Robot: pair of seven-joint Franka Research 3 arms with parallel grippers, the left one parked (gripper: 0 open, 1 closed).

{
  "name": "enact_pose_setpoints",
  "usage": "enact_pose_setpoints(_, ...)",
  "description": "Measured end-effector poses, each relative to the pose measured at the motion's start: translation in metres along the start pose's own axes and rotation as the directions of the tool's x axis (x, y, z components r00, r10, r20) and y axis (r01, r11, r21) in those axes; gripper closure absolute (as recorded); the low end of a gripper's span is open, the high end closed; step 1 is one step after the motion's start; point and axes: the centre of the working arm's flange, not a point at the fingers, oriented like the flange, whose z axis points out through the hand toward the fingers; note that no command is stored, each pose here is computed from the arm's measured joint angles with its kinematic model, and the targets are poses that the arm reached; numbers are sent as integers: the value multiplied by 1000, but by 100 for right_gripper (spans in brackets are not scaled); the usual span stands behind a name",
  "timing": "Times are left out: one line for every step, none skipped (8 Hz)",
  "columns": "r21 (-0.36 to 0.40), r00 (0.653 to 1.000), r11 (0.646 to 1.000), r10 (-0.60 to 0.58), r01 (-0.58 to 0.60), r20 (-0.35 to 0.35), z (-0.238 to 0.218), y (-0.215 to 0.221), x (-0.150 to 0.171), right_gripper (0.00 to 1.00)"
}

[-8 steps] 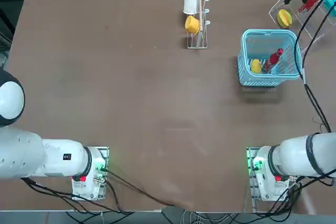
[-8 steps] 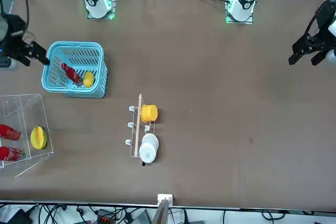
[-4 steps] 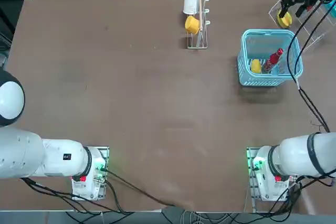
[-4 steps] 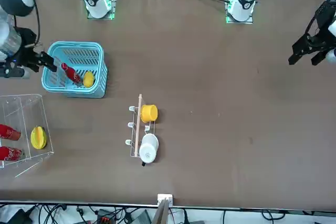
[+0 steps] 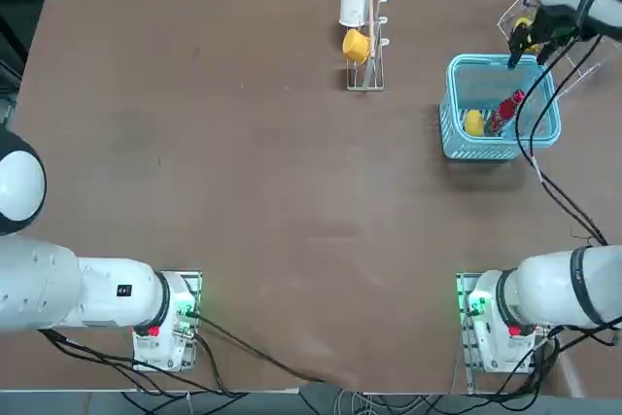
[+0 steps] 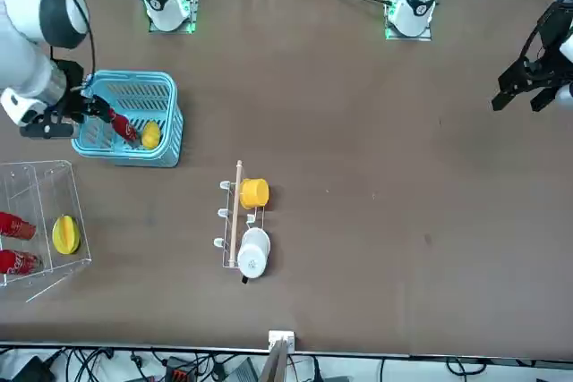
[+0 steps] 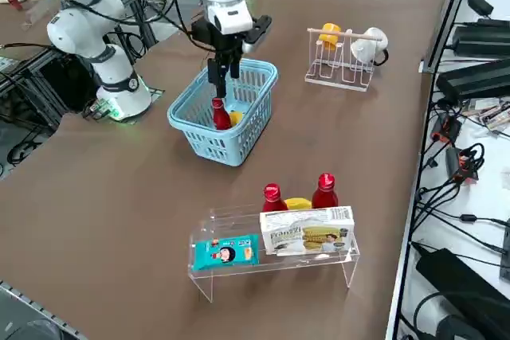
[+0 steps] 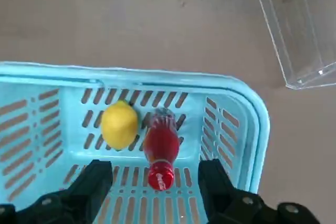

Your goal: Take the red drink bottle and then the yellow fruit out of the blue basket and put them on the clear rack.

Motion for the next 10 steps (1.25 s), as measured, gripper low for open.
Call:
enact_pose_setpoints(1, 1000, 1000, -2, 2, 1, 12, -1, -3, 0)
enact_pose_setpoints(3, 1000, 1000, -3, 2, 8, 23, -2, -7, 2)
enact_pose_setpoints(4, 1000, 1000, 2, -2, 15, 31, 0, -10, 4)
enact_pose_setpoints(5, 1000, 1000, 6, -6, 18, 34, 2, -12, 5)
enact_pose_setpoints(5, 1000, 1000, 6, -7, 21, 37, 2, -12, 8)
enact_pose_setpoints(6, 1000, 1000, 6, -6, 28, 42, 2, -13, 11)
enact_pose_setpoints(7, 999, 1000, 5, -5, 38, 47, 1, -13, 16)
enact_pose_setpoints(8, 999, 1000, 5, -5, 49, 52, 1, -13, 18)
enact_pose_setpoints(9, 998, 1000, 4, -5, 61, 58, 1, -13, 19)
enact_pose_setpoints(10, 997, 1000, 4, -4, 72, 64, 1, -13, 20)
